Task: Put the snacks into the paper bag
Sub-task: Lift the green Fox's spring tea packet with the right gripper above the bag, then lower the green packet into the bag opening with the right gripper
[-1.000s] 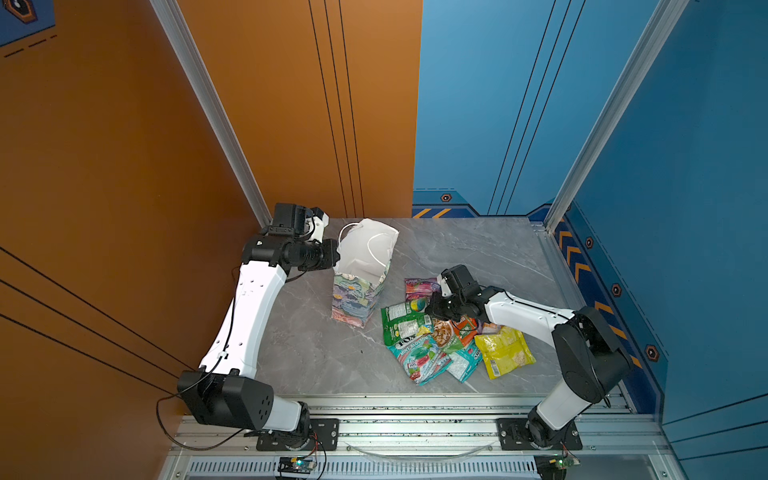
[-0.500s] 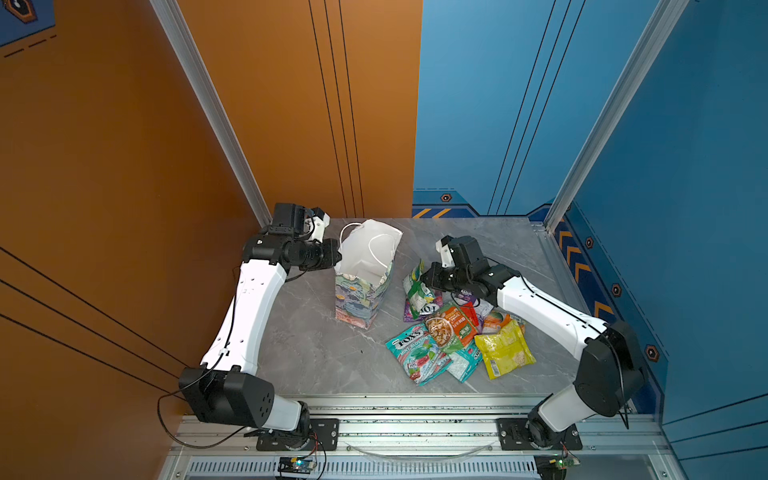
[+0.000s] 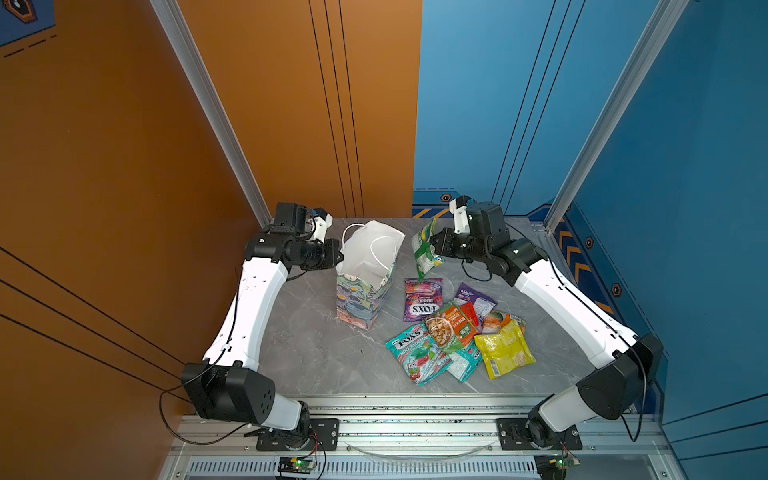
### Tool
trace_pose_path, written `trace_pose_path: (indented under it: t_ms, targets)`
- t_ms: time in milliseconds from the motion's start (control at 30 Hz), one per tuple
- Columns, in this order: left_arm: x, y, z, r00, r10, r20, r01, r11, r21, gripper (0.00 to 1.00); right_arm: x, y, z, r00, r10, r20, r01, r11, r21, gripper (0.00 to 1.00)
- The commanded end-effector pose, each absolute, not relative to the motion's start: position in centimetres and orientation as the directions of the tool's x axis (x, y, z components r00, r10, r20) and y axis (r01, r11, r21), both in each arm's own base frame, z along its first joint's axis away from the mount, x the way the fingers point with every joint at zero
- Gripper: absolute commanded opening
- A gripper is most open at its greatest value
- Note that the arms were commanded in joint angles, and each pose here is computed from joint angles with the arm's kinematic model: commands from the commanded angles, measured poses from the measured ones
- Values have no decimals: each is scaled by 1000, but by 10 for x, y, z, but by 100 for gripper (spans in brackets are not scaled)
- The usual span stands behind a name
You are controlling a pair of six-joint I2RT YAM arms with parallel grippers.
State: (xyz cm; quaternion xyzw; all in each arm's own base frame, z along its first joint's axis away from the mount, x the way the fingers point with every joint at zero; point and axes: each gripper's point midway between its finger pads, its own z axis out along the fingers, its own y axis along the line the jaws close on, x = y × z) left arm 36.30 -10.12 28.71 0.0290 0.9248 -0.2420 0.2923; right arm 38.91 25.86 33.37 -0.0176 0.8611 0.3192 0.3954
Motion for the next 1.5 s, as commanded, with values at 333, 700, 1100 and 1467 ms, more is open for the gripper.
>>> trace_pose_path:
  t_ms: [333,700,1100,1467]
  targets:
    - [363,-115,298,-814,-44,-579,291,832,-472,0,388,245,468,-413,273,-869,-414,794,446,0]
    - [361,-122,300,-814,-28,-581,318,815,-485,0,396,305,497,-390,243,-888,-553,710,437,0]
    - [361,-122,298,-815,-23,-579,322,813,-485,0,382,333,447,-506,128,-853,-562,702,438,0]
    - [368,-119,294,-824,-48,-565,293,817,-497,0,361,318,419,-554,80,-829,-536,727,428,0]
